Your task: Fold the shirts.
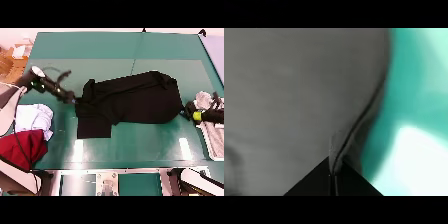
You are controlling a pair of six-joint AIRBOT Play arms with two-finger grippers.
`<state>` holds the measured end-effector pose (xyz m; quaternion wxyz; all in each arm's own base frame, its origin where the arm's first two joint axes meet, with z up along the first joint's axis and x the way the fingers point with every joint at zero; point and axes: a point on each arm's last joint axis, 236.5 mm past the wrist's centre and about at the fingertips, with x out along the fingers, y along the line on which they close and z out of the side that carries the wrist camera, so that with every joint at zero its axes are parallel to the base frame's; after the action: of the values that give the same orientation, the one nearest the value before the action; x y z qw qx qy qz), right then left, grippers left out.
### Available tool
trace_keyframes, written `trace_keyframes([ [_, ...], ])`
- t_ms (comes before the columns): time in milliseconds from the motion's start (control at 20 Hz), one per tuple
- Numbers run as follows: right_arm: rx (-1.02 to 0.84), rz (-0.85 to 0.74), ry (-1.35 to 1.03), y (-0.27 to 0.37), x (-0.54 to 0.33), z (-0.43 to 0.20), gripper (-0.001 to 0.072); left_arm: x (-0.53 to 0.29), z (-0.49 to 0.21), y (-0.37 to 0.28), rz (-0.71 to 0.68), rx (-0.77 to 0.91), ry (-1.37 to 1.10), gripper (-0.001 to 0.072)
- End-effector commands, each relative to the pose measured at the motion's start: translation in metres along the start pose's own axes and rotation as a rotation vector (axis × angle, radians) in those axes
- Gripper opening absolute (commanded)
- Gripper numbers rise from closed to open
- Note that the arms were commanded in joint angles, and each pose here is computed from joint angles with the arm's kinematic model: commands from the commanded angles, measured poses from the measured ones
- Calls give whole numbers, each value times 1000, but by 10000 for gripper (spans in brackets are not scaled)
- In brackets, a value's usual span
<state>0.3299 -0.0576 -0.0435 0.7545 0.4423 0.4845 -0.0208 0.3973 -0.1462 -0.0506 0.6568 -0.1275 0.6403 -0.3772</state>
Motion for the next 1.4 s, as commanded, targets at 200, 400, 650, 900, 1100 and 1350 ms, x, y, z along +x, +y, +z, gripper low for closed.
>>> trace_keyframes([
  [200,-453,670,-406,293,-239,59,17,-249,83,-314,-409,581,-714,24],
  [400,-677,739,-723,382,-390,33,17,-387,27,-451,-395,802,-1164,24],
  [650,-709,676,-926,403,-467,8,17,-461,-12,-451,-86,551,-1467,24],
  [900,-701,669,-895,401,-461,3,16,-453,-17,-373,242,296,-1396,24],
  [1100,-737,612,-885,401,-454,-12,16,-440,-27,-399,166,383,-1353,24],
  [1350,-755,550,-905,398,-452,-19,16,-440,-31,-392,221,386,-1352,25],
])
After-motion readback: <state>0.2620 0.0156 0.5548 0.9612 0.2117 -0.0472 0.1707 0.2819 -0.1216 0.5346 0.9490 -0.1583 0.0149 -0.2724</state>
